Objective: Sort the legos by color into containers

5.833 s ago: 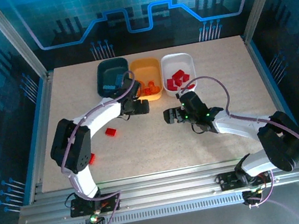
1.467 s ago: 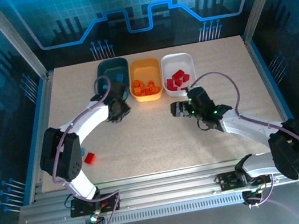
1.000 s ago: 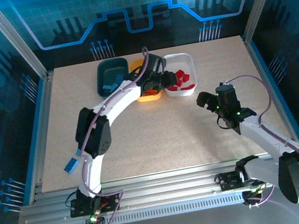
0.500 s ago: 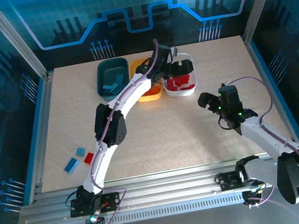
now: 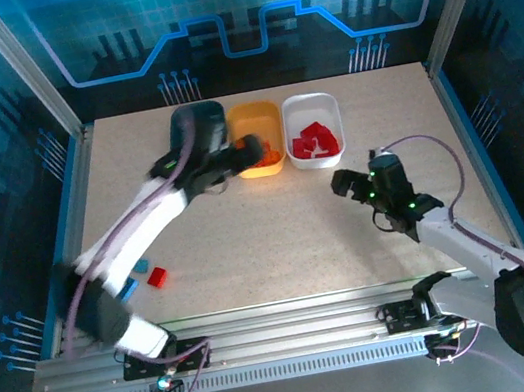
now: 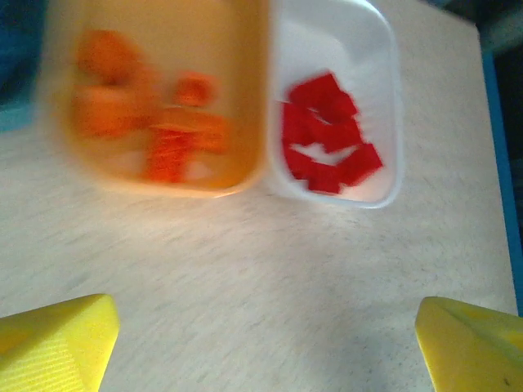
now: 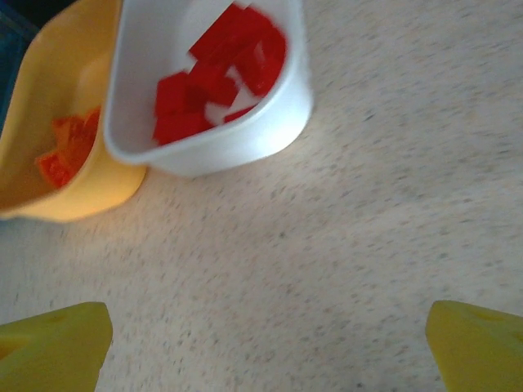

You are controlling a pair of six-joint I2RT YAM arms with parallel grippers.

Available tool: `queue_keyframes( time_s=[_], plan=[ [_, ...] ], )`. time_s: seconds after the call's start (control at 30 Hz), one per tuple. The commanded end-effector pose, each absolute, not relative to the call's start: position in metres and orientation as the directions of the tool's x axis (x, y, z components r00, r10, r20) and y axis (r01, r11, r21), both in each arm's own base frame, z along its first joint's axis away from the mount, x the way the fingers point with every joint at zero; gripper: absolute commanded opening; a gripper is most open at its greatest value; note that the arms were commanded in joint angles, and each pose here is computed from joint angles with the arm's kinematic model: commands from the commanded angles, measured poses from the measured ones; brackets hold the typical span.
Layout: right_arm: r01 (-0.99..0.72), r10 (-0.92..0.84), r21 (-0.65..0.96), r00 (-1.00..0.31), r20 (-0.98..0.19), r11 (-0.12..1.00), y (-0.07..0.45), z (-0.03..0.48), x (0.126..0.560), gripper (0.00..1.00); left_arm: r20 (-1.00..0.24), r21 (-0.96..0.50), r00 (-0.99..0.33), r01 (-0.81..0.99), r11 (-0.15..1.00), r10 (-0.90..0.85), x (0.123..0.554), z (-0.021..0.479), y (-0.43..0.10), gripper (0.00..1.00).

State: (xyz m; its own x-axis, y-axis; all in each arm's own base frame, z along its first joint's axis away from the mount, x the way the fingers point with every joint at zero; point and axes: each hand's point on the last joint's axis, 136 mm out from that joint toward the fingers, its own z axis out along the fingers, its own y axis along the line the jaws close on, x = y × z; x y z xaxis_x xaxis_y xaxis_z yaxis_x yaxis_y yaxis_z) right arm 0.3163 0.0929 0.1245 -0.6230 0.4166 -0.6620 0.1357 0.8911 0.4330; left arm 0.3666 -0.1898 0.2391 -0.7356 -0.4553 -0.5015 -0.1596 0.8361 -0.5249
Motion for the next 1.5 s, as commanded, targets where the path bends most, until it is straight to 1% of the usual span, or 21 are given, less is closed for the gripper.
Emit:
queue_keyframes(
  time_s=[0.0, 0.03, 0.13, 0.23, 0.27, 0.33, 0.37, 0.5, 0.57, 0.63, 0.73, 0.9, 1.0, 1.13, 1.27, 1.33, 1.47],
  plan=[
    [0.086, 0.358, 0.391, -0.612, -0.705, 0.917, 0.105, 0.134, 0.325, 1.0, -0.309, -0.401, -0.585, -0.635, 0.66, -0.75, 0.295, 0.161, -0.074, 0.94],
    [0.08, 0.356, 0.395, -0.62, -0.699, 0.915, 0.109, 0.132, 0.325, 1.0, -0.266, -0.384, -0.54, -0.701, 0.601, -0.799, 0.273, 0.146, -0.05, 0.94],
    [0.062, 0.35, 0.407, -0.636, -0.688, 0.911, 0.117, 0.131, 0.325, 1.0, -0.168, -0.354, -0.404, -0.826, 0.438, -0.899, 0.224, 0.114, -0.006, 0.93],
    [0.042, 0.34, 0.41, -0.641, -0.688, 0.911, 0.123, 0.131, 0.325, 1.0, -0.106, -0.347, -0.296, -0.884, 0.314, -0.949, 0.205, 0.095, 0.006, 0.94],
    [0.037, 0.336, 0.409, -0.642, -0.689, 0.912, 0.125, 0.131, 0.325, 1.0, -0.102, -0.337, -0.274, -0.895, 0.292, -0.956, 0.203, 0.09, 0.008, 0.94],
    [0.036, 0.328, 0.401, -0.645, -0.69, 0.915, 0.125, 0.129, 0.325, 1.0, -0.044, -0.318, -0.232, -0.919, 0.234, -0.972, 0.204, 0.079, 0.009, 0.96],
    [0.038, 0.327, 0.399, -0.645, -0.691, 0.916, 0.125, 0.129, 0.325, 1.0, -0.027, -0.312, -0.236, -0.921, 0.232, -0.972, 0.207, 0.075, 0.008, 0.97],
    [0.036, 0.323, 0.393, -0.642, -0.696, 0.919, 0.124, 0.131, 0.325, 1.0, -0.032, -0.221, -0.268, -0.938, 0.269, -0.963, 0.218, 0.059, 0.016, 0.97],
    [0.035, 0.322, 0.393, -0.641, -0.696, 0.919, 0.124, 0.131, 0.325, 1.0, -0.015, -0.176, -0.267, -0.948, 0.266, -0.963, 0.218, 0.049, 0.019, 0.97],
    [0.036, 0.321, 0.391, -0.642, -0.696, 0.92, 0.124, 0.131, 0.325, 1.0, -0.009, -0.162, -0.267, -0.951, 0.264, -0.964, 0.219, 0.04, 0.02, 0.96],
    [0.036, 0.32, 0.389, -0.64, -0.698, 0.921, 0.123, 0.132, 0.325, 1.0, -0.034, -0.161, -0.25, -0.954, 0.252, -0.968, 0.219, 0.03, 0.025, 0.93],
    [0.038, 0.319, 0.387, -0.642, -0.697, 0.921, 0.123, 0.131, 0.325, 1.0, -0.062, -0.134, -0.263, -0.954, 0.269, -0.963, 0.216, 0.022, 0.031, 0.89],
    [0.039, 0.319, 0.386, -0.644, -0.696, 0.922, 0.123, 0.131, 0.325, 1.0, -0.053, -0.118, -0.279, -0.952, 0.283, -0.959, 0.213, 0.02, 0.032, 0.88],
    [0.038, 0.318, 0.386, -0.647, -0.694, 0.922, 0.124, 0.13, 0.325, 1.0, -0.052, -0.134, -0.313, -0.939, 0.317, -0.948, 0.22, 0.02, 0.031, 0.89],
    [0.04, 0.314, 0.382, -0.651, -0.691, 0.923, 0.124, 0.129, 0.325, 1.0, -0.037, -0.1, -0.311, -0.944, 0.313, -0.95, 0.212, 0.014, 0.03, 0.88],
    [0.039, 0.315, 0.384, -0.649, -0.693, 0.923, 0.124, 0.13, 0.325, 1.0, -0.036, -0.094, -0.288, -0.952, 0.29, -0.957, 0.208, 0.008, 0.03, 0.85],
    [0.038, 0.317, 0.385, -0.645, -0.695, 0.922, 0.123, 0.131, 0.325, 1.0, -0.056, -0.101, -0.263, -0.958, 0.268, -0.963, 0.206, 0.002, 0.033, 0.75]
  ],
)
